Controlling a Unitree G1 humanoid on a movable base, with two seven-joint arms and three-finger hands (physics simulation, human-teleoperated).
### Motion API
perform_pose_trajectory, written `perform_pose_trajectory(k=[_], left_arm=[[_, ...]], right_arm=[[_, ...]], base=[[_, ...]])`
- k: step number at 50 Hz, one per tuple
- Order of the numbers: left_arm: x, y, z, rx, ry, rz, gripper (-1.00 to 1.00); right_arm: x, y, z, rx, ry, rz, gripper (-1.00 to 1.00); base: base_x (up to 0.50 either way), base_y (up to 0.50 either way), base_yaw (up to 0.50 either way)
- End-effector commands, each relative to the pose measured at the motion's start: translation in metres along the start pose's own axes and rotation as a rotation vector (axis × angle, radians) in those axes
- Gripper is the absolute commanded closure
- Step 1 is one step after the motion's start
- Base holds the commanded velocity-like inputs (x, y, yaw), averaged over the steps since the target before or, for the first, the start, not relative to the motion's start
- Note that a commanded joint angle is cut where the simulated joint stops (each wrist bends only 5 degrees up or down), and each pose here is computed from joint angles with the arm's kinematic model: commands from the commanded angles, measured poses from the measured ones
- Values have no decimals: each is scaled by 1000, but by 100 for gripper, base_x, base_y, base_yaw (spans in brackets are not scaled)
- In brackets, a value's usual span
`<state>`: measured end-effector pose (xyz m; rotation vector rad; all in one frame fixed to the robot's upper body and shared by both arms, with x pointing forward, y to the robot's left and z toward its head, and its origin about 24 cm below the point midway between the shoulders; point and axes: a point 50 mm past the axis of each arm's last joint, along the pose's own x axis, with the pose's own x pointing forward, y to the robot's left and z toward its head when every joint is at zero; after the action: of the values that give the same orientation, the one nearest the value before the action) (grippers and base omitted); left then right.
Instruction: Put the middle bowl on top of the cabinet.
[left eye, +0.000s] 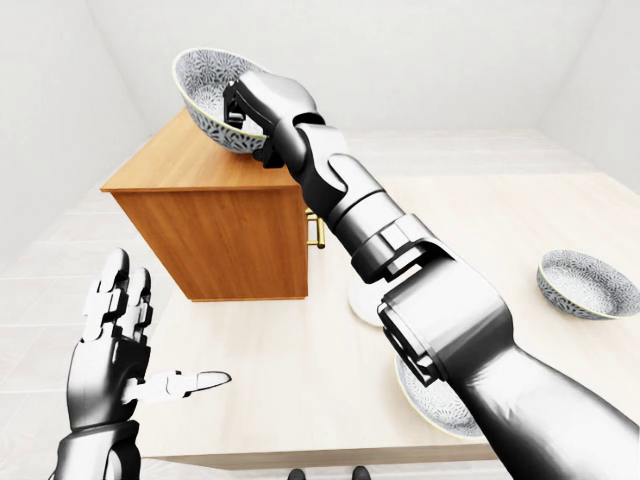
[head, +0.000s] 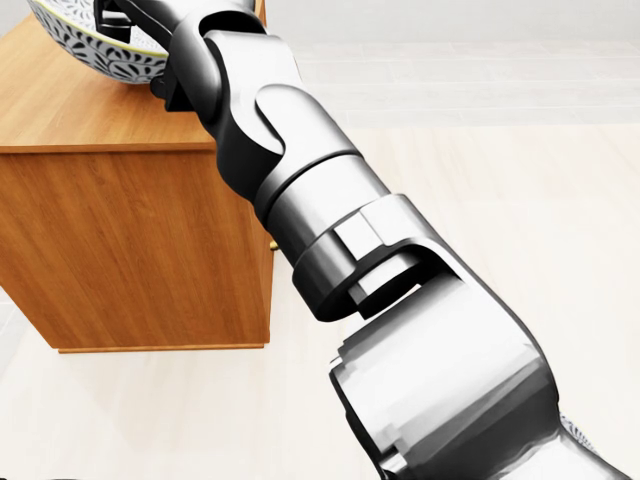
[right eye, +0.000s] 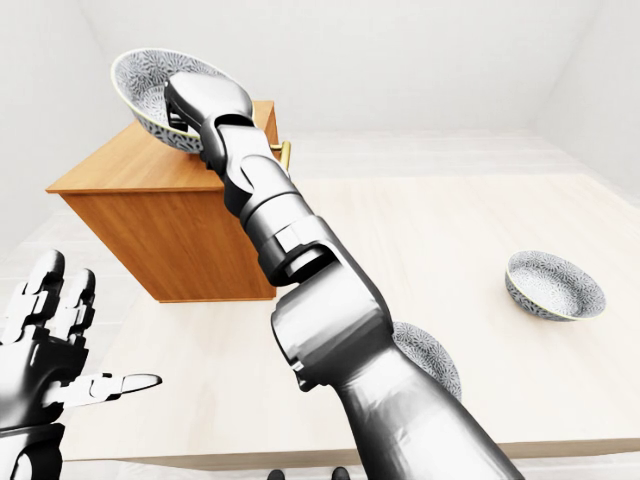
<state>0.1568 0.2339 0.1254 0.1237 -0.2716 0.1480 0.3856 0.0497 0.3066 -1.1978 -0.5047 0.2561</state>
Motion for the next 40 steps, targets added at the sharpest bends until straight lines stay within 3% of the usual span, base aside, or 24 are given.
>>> perform_pose_trajectory(k=[1,21,40], left_arm=[[0,0,1,3,-2,-1,-100],[1,-2,3,7,-11,-3,-100],[2,0,-1,1,0,0,-100]], right_arm=[[0,2,-1,-9,4,13,21],[1,-6,-3,-3,8,3,12],[0,-6,-3,-12,5,2,-15]], base=[[0,0,0],[0,0,0],[0,0,0]])
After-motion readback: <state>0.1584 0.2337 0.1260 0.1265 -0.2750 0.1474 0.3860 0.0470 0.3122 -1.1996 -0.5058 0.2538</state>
